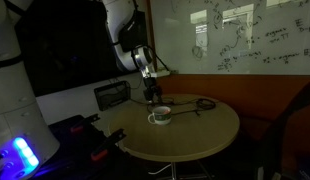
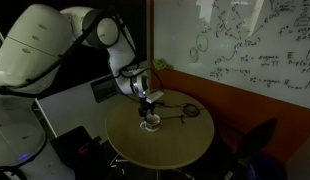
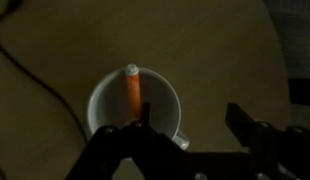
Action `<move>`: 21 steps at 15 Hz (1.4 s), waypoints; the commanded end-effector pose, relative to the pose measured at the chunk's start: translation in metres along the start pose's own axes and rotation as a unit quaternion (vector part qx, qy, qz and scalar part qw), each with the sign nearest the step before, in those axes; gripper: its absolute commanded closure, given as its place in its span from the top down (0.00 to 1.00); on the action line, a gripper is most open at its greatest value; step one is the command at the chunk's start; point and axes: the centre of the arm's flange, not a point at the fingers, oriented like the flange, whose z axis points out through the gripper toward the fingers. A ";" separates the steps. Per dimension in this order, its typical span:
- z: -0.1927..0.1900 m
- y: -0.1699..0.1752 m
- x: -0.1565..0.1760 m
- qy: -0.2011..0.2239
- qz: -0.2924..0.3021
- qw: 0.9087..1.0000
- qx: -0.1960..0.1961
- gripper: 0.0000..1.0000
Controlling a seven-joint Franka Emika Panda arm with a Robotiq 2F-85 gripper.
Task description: Take the marker from the cup and put it on the table
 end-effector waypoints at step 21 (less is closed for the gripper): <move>0.073 0.059 0.029 -0.073 -0.013 0.997 -0.005 0.30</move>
